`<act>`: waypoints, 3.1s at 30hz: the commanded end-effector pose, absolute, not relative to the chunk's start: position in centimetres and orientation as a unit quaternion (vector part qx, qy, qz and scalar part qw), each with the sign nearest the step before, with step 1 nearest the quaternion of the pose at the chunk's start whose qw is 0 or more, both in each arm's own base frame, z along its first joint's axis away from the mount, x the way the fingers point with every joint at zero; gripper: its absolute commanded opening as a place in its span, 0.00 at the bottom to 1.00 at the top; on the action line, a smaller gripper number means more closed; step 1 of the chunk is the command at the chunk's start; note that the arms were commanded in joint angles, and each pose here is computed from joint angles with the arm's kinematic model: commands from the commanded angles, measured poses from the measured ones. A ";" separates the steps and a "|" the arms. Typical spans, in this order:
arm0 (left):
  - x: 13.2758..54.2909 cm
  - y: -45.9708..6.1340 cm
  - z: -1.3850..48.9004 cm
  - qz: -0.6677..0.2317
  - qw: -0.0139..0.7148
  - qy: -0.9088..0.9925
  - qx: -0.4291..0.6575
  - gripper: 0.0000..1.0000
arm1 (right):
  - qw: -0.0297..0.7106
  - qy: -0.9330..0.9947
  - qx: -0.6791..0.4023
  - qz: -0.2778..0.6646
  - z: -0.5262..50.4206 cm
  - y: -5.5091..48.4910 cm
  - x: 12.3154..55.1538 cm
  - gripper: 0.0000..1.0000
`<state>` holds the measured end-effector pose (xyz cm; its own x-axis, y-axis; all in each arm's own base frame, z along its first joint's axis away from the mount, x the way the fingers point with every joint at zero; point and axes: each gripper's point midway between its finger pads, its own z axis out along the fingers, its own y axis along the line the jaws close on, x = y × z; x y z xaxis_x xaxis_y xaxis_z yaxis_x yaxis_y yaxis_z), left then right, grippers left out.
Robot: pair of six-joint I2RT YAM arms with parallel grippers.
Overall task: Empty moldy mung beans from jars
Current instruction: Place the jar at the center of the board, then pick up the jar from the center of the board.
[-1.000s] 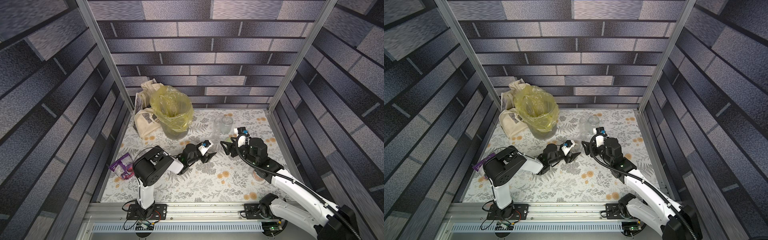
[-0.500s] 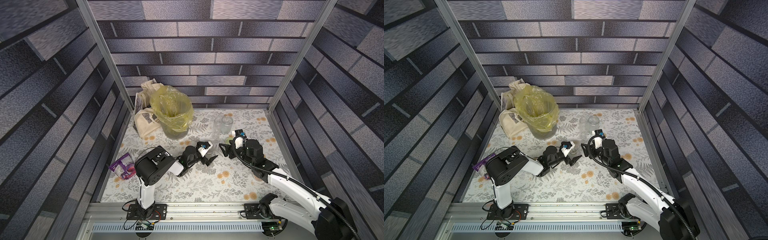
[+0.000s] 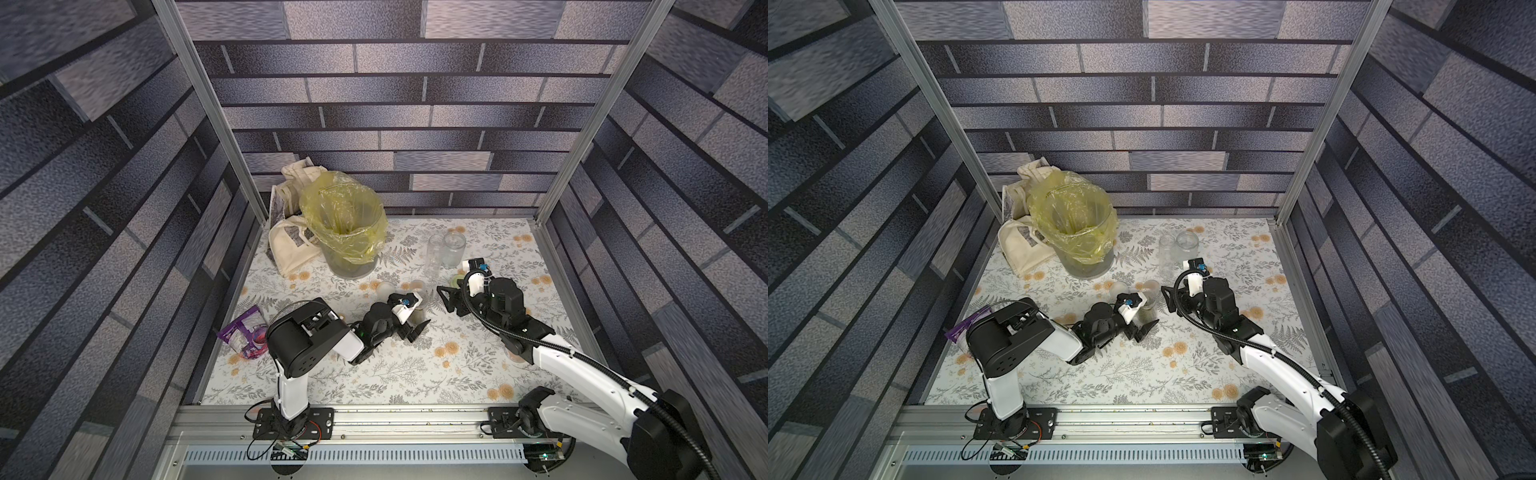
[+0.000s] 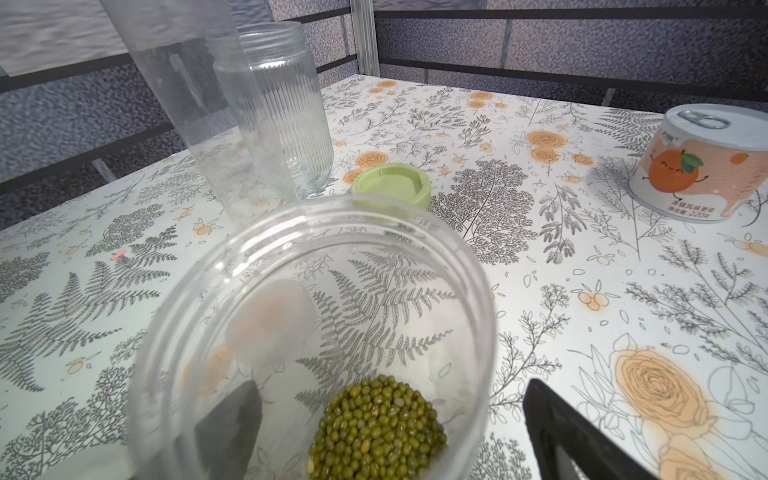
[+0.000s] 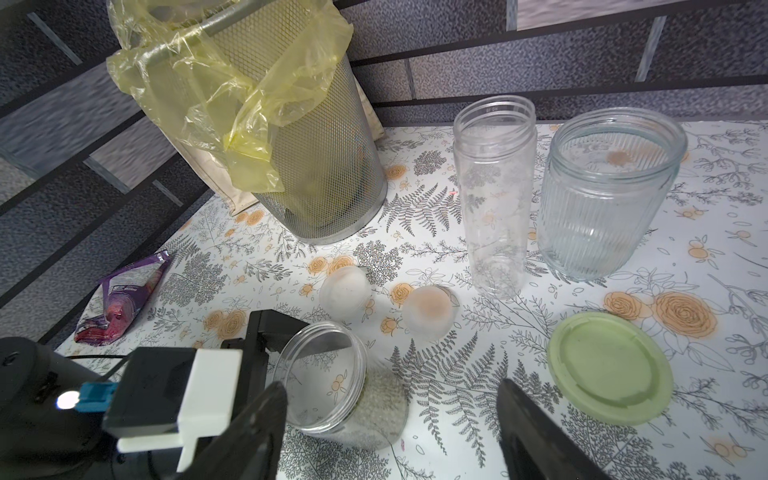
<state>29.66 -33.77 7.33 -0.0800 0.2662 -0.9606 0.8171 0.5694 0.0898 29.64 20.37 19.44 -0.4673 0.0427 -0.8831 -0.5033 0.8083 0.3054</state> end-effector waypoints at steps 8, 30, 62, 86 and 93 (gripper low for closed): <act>30.9 -33.6 5.5 -0.260 0.566 0.695 0.359 1.00 | 0.523 0.795 -0.136 0.278 21.4 20.2 30.2 0.80; 33.3 -34.8 6.2 -0.264 0.592 0.679 0.345 1.00 | 0.522 0.793 -0.120 0.291 20.5 20.2 30.6 0.80; 35.2 -37.0 6.4 -0.317 0.586 0.663 0.342 0.97 | 0.512 0.795 -0.098 0.309 19.1 19.2 30.9 0.80; 30.5 -34.0 18.8 -0.439 0.475 0.670 0.365 0.67 | 0.493 0.734 -0.206 0.419 22.3 23.2 28.1 0.88; 29.7 -33.4 21.6 -0.406 0.483 0.671 0.390 0.62 | 0.510 0.720 -0.207 0.422 23.7 23.4 28.5 0.89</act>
